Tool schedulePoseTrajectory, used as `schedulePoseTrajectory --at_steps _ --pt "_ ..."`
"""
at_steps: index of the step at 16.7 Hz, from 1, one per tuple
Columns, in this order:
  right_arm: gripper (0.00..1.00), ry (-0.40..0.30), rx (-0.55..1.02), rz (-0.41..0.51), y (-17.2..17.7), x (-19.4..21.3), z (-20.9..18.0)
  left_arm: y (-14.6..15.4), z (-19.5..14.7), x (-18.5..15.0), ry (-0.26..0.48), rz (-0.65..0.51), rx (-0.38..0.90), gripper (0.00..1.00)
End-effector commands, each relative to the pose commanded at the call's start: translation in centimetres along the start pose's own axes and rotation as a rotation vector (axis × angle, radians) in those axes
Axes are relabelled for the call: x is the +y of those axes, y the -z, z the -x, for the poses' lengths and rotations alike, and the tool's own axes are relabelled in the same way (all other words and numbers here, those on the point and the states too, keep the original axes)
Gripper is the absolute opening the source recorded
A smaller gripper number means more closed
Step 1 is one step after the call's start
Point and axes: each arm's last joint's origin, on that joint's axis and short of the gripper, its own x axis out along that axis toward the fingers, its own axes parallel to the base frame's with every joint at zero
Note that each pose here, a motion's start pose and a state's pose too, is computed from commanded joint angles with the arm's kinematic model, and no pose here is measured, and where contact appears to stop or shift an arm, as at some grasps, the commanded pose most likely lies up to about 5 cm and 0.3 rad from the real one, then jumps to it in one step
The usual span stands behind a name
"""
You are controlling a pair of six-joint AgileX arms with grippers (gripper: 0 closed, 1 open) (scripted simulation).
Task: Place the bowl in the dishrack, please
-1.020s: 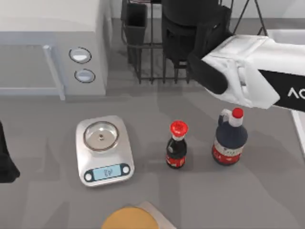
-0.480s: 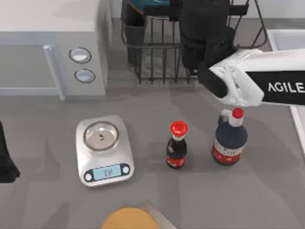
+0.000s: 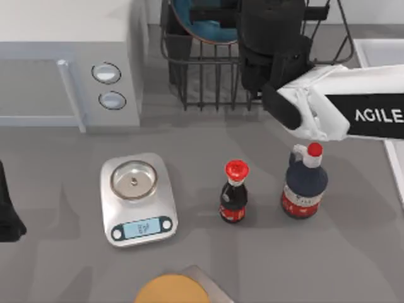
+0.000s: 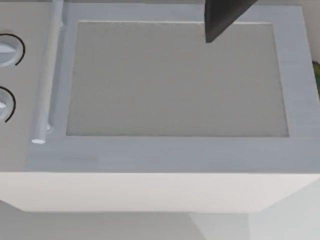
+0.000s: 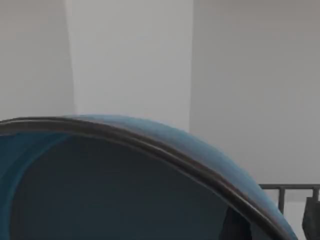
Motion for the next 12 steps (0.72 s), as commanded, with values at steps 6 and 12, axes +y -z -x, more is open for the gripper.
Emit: schedulePoseTrajectory --at_steps 6,12 --pt "0.98 0.0 0.0 0.0 0.0 0.0 0.0 0.0 0.0 0.0 0.0 0.0 0.0 1.0" --pt "1.0 0.0 0.0 0.0 0.0 0.0 0.0 0.0 0.0 0.0 0.0 0.0 0.0 1.0"
